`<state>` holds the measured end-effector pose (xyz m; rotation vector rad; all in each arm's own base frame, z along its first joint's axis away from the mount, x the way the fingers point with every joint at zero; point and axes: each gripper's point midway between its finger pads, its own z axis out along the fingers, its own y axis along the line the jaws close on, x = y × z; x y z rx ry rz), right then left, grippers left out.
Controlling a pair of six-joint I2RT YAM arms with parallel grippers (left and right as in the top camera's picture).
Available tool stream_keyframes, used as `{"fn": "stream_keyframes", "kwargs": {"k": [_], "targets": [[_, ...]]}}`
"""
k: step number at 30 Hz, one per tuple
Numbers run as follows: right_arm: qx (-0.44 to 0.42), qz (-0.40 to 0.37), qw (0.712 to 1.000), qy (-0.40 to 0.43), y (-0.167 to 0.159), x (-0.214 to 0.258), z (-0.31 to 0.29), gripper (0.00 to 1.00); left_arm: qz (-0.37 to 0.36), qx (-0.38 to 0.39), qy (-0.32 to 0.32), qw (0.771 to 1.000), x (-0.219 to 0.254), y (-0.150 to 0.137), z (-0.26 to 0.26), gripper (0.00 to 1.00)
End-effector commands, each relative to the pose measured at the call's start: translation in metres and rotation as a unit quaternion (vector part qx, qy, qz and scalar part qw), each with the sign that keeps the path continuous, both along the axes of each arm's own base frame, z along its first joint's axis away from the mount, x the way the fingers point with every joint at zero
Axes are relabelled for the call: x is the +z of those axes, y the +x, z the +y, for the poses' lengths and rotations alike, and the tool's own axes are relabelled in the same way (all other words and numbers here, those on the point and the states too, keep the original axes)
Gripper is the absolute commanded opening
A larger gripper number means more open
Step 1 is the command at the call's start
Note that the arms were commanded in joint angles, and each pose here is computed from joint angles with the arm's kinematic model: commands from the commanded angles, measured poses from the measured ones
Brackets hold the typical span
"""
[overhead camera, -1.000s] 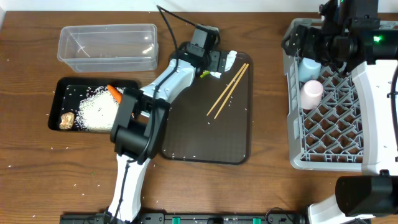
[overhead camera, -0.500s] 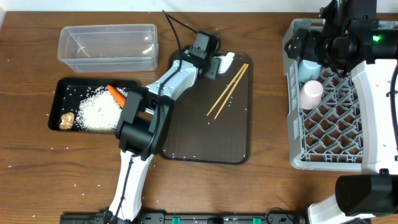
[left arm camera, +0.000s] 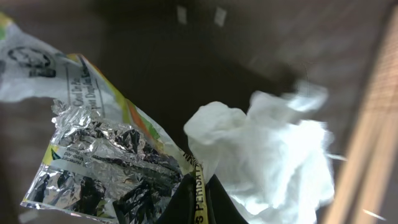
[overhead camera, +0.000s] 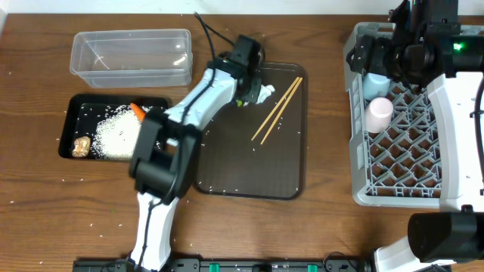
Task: Sort waste into correct bins and load items into the dishwasher rack
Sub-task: 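Reach the left gripper back and grasp the foil wrapper and tissue, then carry the wrapper and tissue left and drop them into the clear container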
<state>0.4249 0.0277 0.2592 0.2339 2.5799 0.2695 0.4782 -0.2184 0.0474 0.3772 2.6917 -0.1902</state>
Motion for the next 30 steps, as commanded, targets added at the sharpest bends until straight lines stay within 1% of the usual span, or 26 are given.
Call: {"fn": "stream_keyframes", "kwargs": {"k": [1,2,4,6,8,14,17,19,20,23,24,27,30], "targets": [[0.003,-0.002,1.000,-0.005,0.000,0.002,-0.001,0.99,-0.097,0.028,-0.033,0.994,0.102,0.015,0.019,0.06],[0.003,-0.001,1.000,-0.005,0.000,0.001,-0.001,0.99,-0.121,0.044,-0.032,0.991,0.123,0.018,0.032,0.06],[0.003,0.001,1.000,-0.005,-0.001,0.001,-0.001,0.99,-0.156,0.075,-0.017,0.985,0.149,0.025,0.058,0.06],[0.003,0.002,1.000,-0.006,-0.002,0.000,-0.001,0.99,-0.183,0.115,0.006,0.976,0.166,0.032,0.090,0.06],[0.003,0.003,1.000,-0.006,-0.002,0.000,-0.001,0.99,-0.196,0.154,0.028,0.968,0.171,0.040,0.124,0.06],[0.003,0.009,1.000,-0.006,-0.003,-0.004,-0.001,0.99,-0.182,0.232,0.051,0.954,0.143,0.062,0.207,0.06],[0.003,0.009,1.000,-0.006,-0.003,-0.004,-0.001,0.99,-0.163,0.255,0.060,0.951,0.119,0.067,0.235,0.06],[0.003,0.009,1.000,-0.006,-0.003,-0.004,-0.001,0.99,-0.148,0.266,0.066,0.950,0.103,0.068,0.249,0.08],[0.003,0.008,1.000,-0.006,-0.003,-0.004,-0.001,0.99,-0.143,0.271,0.069,0.949,0.095,0.069,0.255,0.17],[0.003,0.008,1.000,-0.005,-0.003,-0.004,-0.001,0.99,-0.140,0.282,0.071,0.946,0.081,0.075,0.268,0.94],[0.003,0.008,1.000,-0.005,-0.003,-0.004,-0.001,0.99,-0.142,0.285,0.071,0.945,0.081,0.076,0.271,0.98],[0.003,0.009,1.000,-0.006,-0.003,-0.004,-0.001,0.99,-0.151,0.288,0.068,0.943,0.087,0.078,0.274,0.98],[0.003,0.009,1.000,-0.005,-0.003,-0.004,-0.001,0.99,-0.167,0.287,0.063,0.941,0.106,0.076,0.272,0.98]]}}
